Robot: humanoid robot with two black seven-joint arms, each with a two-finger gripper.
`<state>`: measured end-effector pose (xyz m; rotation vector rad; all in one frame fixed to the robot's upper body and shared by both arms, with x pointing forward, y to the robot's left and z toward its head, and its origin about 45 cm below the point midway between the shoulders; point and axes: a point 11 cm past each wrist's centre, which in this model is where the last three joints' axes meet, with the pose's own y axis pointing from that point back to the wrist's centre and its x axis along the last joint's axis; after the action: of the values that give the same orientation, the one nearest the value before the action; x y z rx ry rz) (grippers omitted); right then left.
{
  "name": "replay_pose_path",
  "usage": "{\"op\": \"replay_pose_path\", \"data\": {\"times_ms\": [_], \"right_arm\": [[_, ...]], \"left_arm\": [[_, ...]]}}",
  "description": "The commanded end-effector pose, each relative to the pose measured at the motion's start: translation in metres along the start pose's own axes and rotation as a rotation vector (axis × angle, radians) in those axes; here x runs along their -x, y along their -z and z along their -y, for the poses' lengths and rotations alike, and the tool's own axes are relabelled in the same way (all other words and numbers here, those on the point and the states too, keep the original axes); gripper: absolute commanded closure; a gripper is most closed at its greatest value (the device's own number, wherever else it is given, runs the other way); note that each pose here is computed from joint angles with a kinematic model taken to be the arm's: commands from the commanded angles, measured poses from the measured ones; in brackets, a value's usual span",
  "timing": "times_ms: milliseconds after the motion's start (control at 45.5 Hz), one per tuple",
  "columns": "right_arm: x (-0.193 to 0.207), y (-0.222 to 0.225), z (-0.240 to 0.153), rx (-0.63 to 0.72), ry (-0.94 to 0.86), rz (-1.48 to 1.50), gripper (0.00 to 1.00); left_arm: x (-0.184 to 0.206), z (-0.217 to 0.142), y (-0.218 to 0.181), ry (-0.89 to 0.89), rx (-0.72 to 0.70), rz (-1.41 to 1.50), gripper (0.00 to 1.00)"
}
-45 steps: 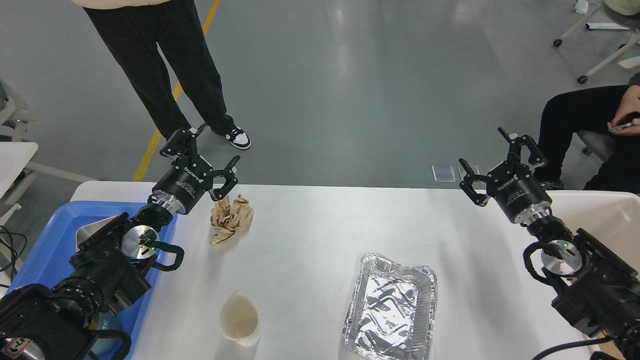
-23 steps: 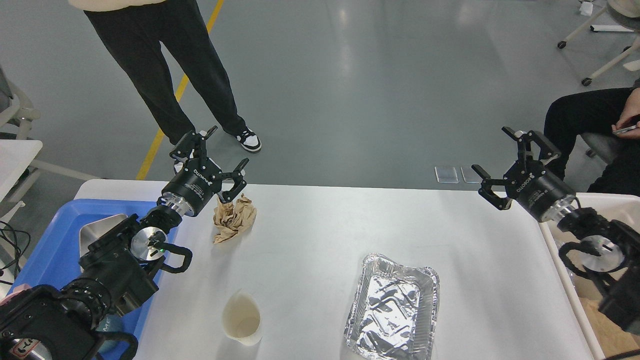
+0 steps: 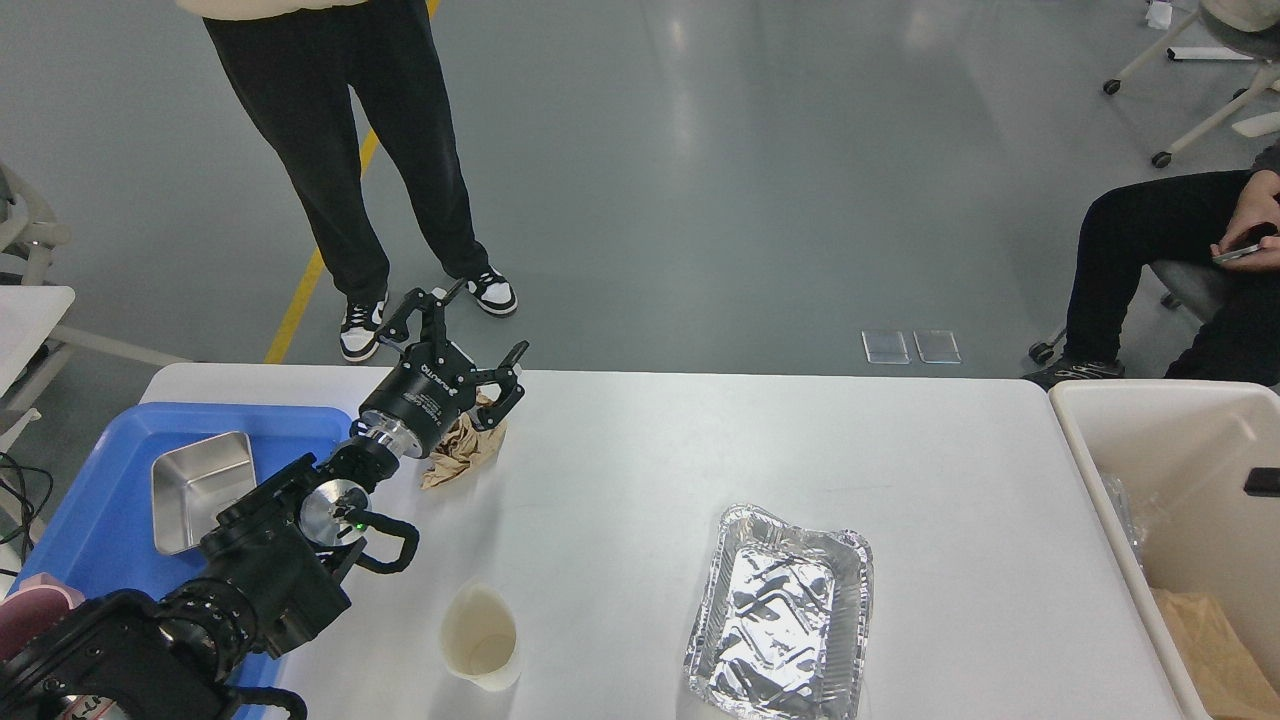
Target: Tidy desktop
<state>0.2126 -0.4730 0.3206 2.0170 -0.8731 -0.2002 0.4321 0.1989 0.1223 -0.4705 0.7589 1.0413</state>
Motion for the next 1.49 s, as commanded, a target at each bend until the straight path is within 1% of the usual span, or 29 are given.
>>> {"op": "replay_pose_path", "data": {"times_ms": [0,242,330,418,528,616,681,791,901,967,1077,1297,1473], "right_arm": [[0.003,-0.001,-0.02,0.076,-0.005,-0.025,0.0],[0.01,-0.004,-0.015,0.078,0.01,-0.019,0.0],[0.005,-0.002,-0.005,0.053,-0.041,-0.026,0.0],[0.017,-0.003,0.033,0.003,-0.001,-0.046,0.0],[0.025,0.004,0.084,0.034,0.028,-0.26,0.0],[0.034,0.011,0.124,0.016,0.061,-0.412,0.0],[0.036,0.017,0.149,0.012,0.094,-0.494,0.0],[0.042,0.047,0.18,-0.034,0.146,-0.613,0.0],[0.05,0.065,0.212,-0.025,0.166,-0.732,0.0],[0.054,0.075,0.227,-0.02,0.181,-0.817,0.0],[0.057,0.079,0.245,0.013,0.22,-0.905,0.0],[0.074,0.103,0.275,-0.014,0.259,-0.959,0.0],[0.089,0.113,0.3,-0.004,0.284,-1.033,0.0]], "left_arm": [[0.002,0.0,0.01,-0.006,-0.008,-0.013,0.04],[0.001,0.0,0.01,-0.011,-0.009,-0.012,0.04],[-0.002,-0.003,0.012,-0.018,-0.011,-0.014,0.04],[-0.006,-0.007,0.014,-0.029,-0.014,-0.014,0.04],[-0.011,-0.012,0.016,-0.043,-0.018,-0.017,0.04],[-0.015,-0.016,0.016,-0.053,-0.017,-0.016,0.04],[-0.017,-0.018,0.018,-0.059,-0.019,-0.018,0.04],[-0.018,-0.019,0.019,-0.061,-0.023,-0.017,0.04],[-0.019,-0.02,0.021,-0.06,-0.034,-0.008,0.04],[-0.019,-0.021,0.022,-0.062,-0.036,-0.009,0.04],[-0.021,-0.023,0.024,-0.066,-0.039,-0.01,0.04],[-0.026,-0.029,0.028,-0.08,-0.045,-0.016,0.04],[-0.027,-0.03,0.028,-0.081,-0.045,-0.016,0.04]]}}
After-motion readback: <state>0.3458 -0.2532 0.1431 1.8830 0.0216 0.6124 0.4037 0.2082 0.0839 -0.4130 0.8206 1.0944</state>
